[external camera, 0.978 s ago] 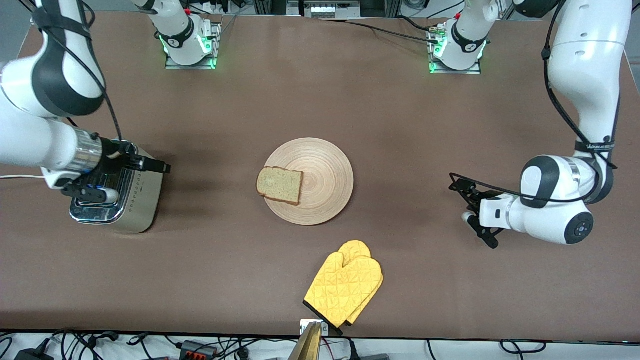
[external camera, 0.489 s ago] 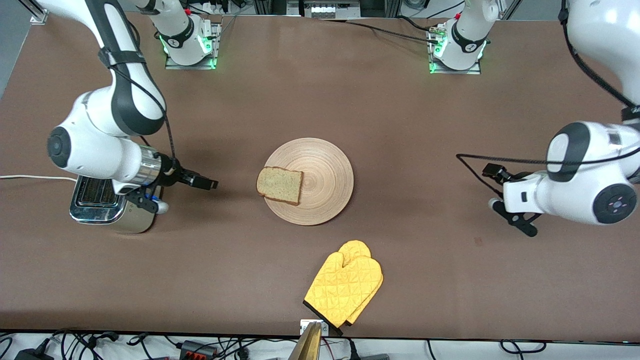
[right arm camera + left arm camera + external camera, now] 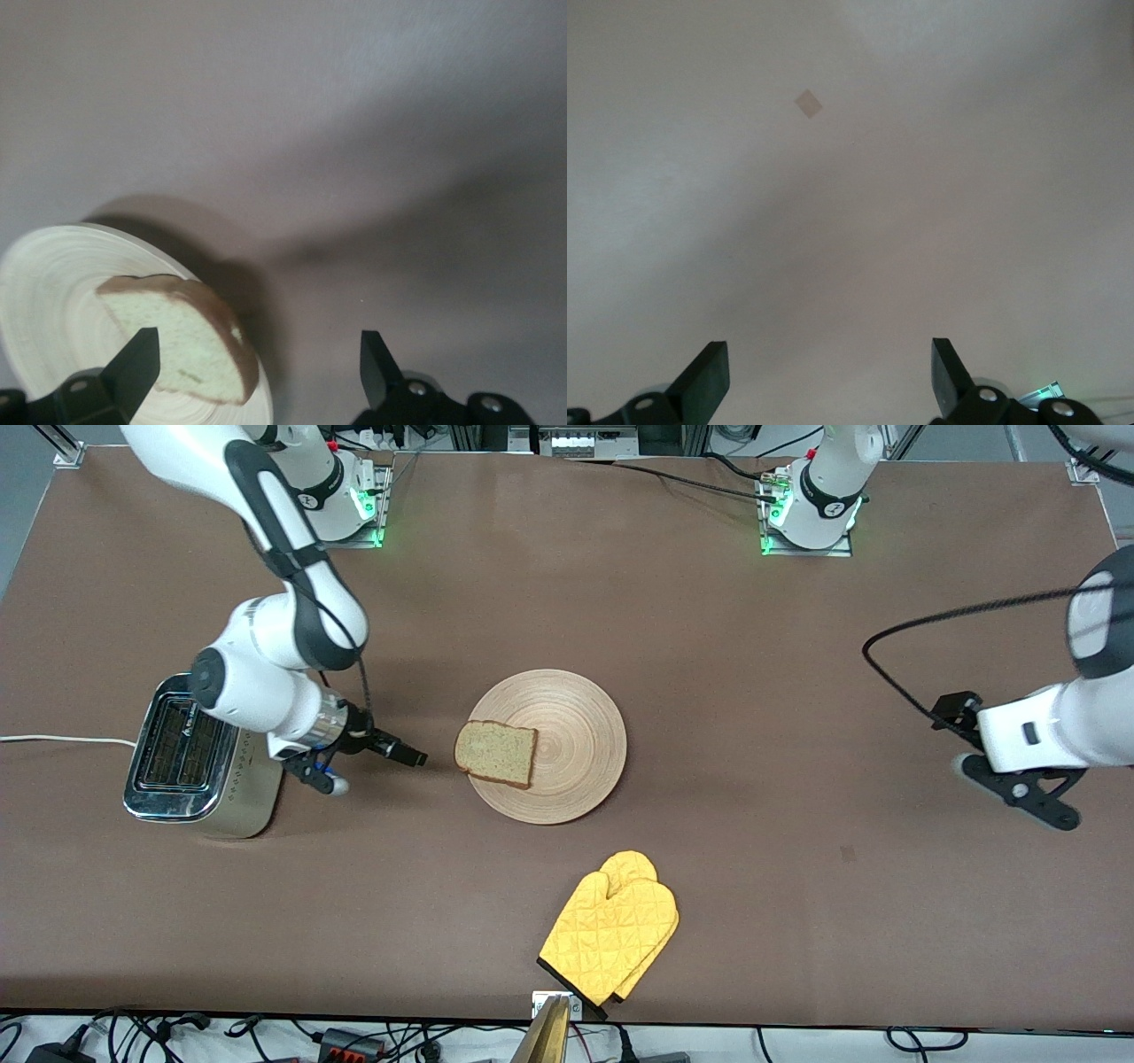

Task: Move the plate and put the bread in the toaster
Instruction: 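Grasp the bread slice edge with the right gripper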

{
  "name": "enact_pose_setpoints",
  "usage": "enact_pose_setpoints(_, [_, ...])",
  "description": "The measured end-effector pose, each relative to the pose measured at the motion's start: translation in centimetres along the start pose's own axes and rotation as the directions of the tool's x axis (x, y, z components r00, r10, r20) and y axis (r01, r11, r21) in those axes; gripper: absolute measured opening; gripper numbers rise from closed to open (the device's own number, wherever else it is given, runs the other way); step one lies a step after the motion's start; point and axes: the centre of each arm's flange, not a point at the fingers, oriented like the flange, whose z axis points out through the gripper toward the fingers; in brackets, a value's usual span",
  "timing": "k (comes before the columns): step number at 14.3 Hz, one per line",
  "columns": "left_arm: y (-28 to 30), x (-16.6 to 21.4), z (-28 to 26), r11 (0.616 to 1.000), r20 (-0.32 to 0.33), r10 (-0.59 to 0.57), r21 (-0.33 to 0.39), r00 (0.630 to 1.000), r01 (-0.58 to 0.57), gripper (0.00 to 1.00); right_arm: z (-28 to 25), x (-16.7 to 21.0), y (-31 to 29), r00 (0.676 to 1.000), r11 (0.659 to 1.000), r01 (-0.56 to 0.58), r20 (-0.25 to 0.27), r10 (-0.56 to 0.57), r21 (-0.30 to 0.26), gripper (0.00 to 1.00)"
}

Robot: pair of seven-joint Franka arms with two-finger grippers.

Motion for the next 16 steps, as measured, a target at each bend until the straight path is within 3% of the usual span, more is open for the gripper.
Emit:
enact_pose_setpoints(2, [0.6, -0.5, -2.2, 1.000, -0.021, -0.018, 0.011, 1.000, 0.019, 1.00, 1.8, -1.6, 0.2, 1.000, 1.000, 0.015, -0.019, -0.015, -0.014, 1.00])
enact_pose_setpoints(4, [1.5, -0.6, -3.3, 0.997, -0.032, -0.072, 0.018, 0.997, 0.072, 1.00, 2.3, -2.0, 0.5, 1.000, 1.000, 0.002, -0.008, -0.002, 0.004, 1.00])
enact_pose_setpoints(10, [2.9, 0.0, -3.8, 0.964, -0.051, -0.266, -0.030, 0.963, 0.265, 1.00, 3.5, -2.1, 2.0, 0.998, 0.982, 0.029, 0.044, -0.037, 0.186, 1.00])
enact_pose_setpoints(16, [3.5, 0.3, -3.8, 0.932, -0.048, -0.362, -0.036, 0.931, 0.361, 1.00, 5.7, -1.9, 3.2, 0.996, 0.978, 0.060, 0.052, -0.071, 0.199, 1.00])
